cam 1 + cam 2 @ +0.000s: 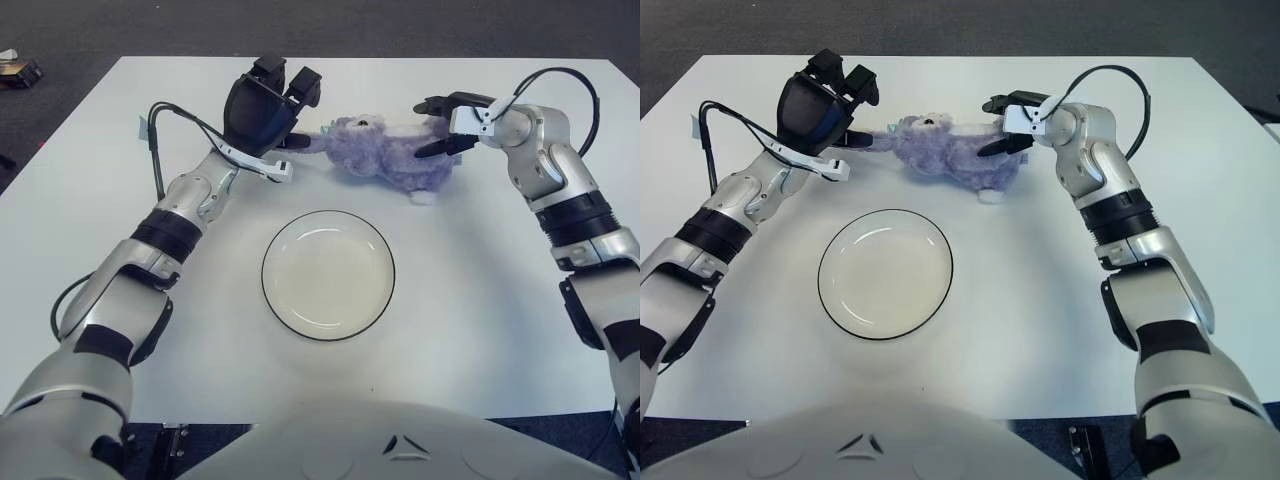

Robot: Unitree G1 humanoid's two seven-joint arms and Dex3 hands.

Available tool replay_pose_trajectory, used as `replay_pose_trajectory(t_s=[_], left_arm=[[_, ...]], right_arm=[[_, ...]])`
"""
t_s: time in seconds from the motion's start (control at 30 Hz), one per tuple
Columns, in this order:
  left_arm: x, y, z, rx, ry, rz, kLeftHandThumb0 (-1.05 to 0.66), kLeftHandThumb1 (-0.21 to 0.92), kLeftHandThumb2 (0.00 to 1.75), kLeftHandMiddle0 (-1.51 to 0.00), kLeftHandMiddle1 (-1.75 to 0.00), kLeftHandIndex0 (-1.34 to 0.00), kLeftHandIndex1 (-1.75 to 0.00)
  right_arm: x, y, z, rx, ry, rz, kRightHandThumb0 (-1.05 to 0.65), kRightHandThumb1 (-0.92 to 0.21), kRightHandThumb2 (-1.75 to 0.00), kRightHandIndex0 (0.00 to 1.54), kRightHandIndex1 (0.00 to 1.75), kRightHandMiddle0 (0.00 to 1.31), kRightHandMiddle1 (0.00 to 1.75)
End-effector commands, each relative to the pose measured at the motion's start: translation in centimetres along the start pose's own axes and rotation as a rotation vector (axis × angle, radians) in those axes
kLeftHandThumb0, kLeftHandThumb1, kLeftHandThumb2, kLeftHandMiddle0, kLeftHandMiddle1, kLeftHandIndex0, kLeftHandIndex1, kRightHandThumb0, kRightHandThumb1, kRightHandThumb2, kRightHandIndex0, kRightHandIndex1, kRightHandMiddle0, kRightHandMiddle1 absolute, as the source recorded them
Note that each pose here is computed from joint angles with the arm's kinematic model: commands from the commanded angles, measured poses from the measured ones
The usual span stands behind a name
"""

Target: Put the doll into the plate.

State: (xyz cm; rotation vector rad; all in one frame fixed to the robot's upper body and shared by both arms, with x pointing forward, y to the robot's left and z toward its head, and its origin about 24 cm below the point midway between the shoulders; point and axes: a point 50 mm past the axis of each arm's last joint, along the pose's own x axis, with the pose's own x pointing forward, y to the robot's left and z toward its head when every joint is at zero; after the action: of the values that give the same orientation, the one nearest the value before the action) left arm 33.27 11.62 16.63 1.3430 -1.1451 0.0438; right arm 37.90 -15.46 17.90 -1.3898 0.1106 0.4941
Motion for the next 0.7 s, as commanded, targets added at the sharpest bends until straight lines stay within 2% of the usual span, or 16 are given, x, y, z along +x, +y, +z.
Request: replay_pose_trajectory(t_s=[0.0, 0.1, 0.43, 0.67], left_arm=[[-0.2, 0.4, 0.0, 0.009, -0.001, -0.003, -0.39, 0.55, 1.01, -0.91, -1.75, -0.42, -1.75], [-0.1, 0.8, 0.5, 0.003, -0.016, 0.006, -0.4, 0.55, 1.0, -0.92, -1.75, -0.42, -1.75], [-0.1, 1.0, 0.7, 0.001, -0.014, 0.003, -0.4, 0.55, 1.01, -0.94, -1.75, -0.43, -1.75], [-0.1, 1.1, 0.9, -0.022, -0.012, 0.009, -0.4, 0.54, 1.02, -0.95, -1.75, -0.44, -1.75]], right_arm=[[1.0, 1.6, -0.3, 0.007, 0.041, 0.052, -0.92, -0.92, -0.21, 0.06, 0.0, 0.13, 0.0], [2.2, 2.9, -0.3, 0.039, 0.071, 0.101, -0.93, -0.92, -0.22, 0.05, 0.0, 0.12, 0.0], [2.7, 3.2, -0.3, 0.042, 0.08, 0.117, -0.94, -0.92, -0.23, 0.04, 0.0, 0.11, 0.0], [3.1, 4.3, -0.3, 0.034, 0.093, 0.176, -0.94, -0.92, -0.23, 0.04, 0.0, 0.11, 0.0]])
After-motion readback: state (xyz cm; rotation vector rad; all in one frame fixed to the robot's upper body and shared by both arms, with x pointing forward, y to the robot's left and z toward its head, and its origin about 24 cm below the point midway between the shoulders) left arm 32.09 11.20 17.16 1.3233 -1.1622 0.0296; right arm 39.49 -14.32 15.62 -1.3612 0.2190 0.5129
